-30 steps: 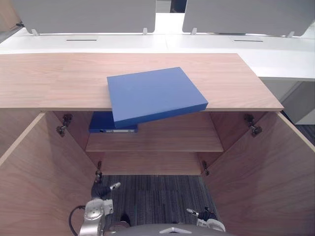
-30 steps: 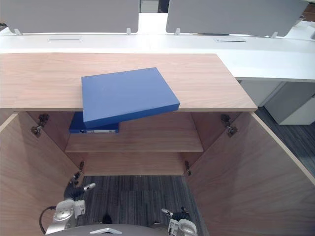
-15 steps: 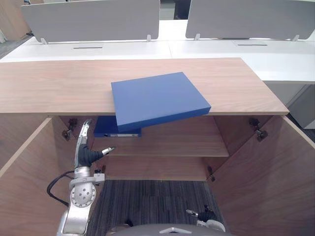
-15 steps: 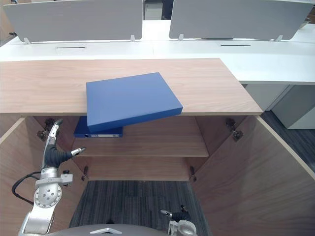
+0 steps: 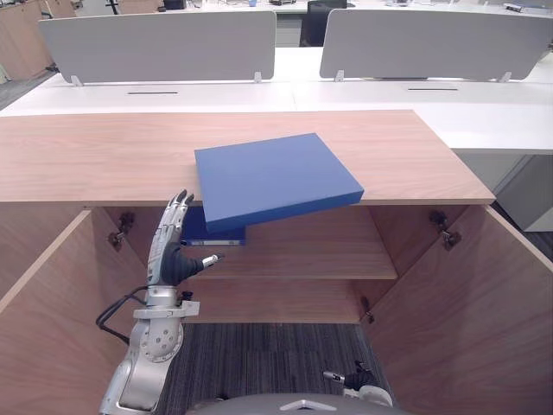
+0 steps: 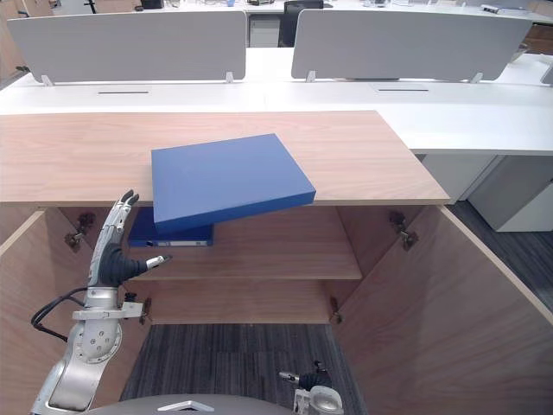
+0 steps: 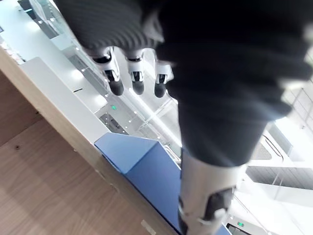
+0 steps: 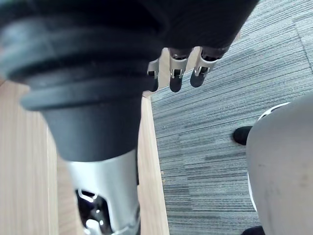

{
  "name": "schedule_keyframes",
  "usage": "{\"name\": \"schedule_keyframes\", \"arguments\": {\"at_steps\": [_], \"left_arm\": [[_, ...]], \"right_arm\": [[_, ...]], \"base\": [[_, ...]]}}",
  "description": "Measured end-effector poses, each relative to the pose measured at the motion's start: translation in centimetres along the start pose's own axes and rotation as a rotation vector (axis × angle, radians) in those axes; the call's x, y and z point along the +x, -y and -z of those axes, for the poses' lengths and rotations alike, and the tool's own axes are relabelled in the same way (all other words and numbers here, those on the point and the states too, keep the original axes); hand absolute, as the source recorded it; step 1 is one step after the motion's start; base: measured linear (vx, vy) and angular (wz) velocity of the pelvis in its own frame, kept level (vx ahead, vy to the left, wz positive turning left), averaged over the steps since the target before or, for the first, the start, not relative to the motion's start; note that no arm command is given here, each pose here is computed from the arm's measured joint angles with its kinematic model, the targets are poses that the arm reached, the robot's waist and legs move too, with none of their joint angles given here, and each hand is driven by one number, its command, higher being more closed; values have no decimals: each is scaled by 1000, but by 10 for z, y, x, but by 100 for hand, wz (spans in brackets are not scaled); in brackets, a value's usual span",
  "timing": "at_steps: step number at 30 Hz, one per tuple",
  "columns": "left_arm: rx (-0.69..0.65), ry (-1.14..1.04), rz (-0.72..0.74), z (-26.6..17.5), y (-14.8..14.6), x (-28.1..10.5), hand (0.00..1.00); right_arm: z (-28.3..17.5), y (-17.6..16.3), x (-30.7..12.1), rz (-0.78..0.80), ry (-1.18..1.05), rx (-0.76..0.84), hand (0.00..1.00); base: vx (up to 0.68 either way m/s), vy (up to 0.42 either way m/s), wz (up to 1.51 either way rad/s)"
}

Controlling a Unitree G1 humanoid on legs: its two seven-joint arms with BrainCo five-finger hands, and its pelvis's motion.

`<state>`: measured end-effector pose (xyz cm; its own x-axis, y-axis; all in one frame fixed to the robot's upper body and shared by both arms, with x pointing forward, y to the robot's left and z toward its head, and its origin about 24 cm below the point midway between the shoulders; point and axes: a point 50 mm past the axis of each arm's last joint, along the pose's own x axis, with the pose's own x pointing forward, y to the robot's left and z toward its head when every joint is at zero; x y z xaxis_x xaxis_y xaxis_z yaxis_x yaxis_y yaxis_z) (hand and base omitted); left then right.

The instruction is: Walk over to the cabinet, pick up the folder, carry it to the office cabinet, place the folder inside the office cabinet, then close the office cabinet door

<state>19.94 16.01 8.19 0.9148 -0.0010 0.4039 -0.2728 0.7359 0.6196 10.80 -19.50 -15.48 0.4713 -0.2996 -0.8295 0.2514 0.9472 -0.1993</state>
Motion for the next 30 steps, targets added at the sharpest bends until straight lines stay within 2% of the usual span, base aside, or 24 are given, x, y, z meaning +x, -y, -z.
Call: {"name": "schedule_keyframes", "arguments": {"at_steps": [20,30], "left_arm": [[314,321,146,-37,40,24,0],[439,333,145,-32,45,36,0]], "right_arm": [[1,-3,1,-13,-19,-22,0],[-2,-4,2,-22,-25,-19,0]], "base": [[1,1,-1],[0,0,0]]}}
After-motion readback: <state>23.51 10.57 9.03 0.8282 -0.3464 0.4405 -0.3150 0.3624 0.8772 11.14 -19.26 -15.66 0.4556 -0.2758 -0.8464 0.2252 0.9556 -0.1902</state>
